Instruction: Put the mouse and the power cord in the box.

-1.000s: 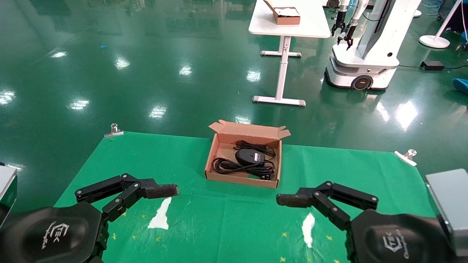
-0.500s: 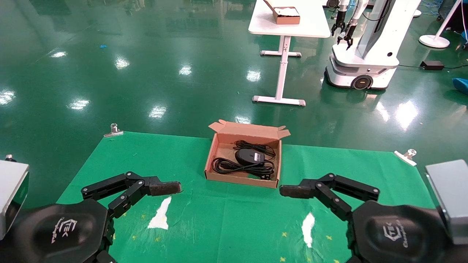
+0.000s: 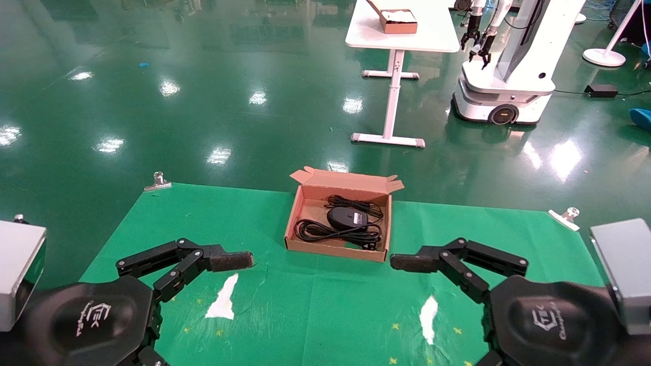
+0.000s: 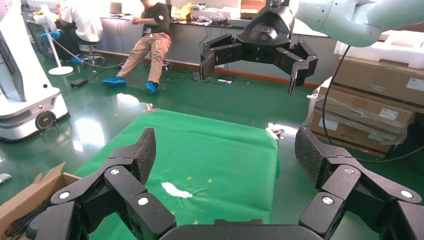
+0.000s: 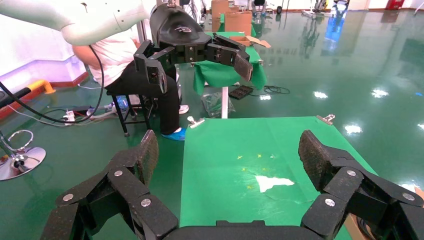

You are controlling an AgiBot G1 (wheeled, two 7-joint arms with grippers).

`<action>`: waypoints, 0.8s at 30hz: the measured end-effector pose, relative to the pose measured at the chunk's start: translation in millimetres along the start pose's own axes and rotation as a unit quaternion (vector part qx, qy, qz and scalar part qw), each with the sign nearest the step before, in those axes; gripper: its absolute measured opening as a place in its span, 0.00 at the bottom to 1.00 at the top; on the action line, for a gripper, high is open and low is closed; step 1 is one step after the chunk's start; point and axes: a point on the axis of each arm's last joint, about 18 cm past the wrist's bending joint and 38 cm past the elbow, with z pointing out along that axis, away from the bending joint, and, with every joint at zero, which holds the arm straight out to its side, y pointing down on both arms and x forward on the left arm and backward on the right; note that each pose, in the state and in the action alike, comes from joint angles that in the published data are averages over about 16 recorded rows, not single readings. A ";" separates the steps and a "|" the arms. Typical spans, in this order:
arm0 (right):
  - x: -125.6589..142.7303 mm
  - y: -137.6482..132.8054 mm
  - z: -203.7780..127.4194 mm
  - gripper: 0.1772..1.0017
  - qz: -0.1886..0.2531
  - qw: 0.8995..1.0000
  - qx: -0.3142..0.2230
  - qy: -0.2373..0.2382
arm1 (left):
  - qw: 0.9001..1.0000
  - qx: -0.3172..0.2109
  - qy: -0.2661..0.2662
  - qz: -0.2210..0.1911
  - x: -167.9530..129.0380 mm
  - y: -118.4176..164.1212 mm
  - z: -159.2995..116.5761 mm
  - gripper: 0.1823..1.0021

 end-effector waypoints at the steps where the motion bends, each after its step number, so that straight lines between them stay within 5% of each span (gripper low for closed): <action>1: 0.1 0.0 0.0 1.00 0.000 1.000 0.000 0.000 | 1.000 0.000 0.000 0.000 -0.1 0.1 0.0 1.00; 24: 1.1 0.2 0.0 1.00 -0.001 1.000 -0.001 0.001 | 1.000 0.000 -0.001 0.000 -0.8 0.6 0.5 1.00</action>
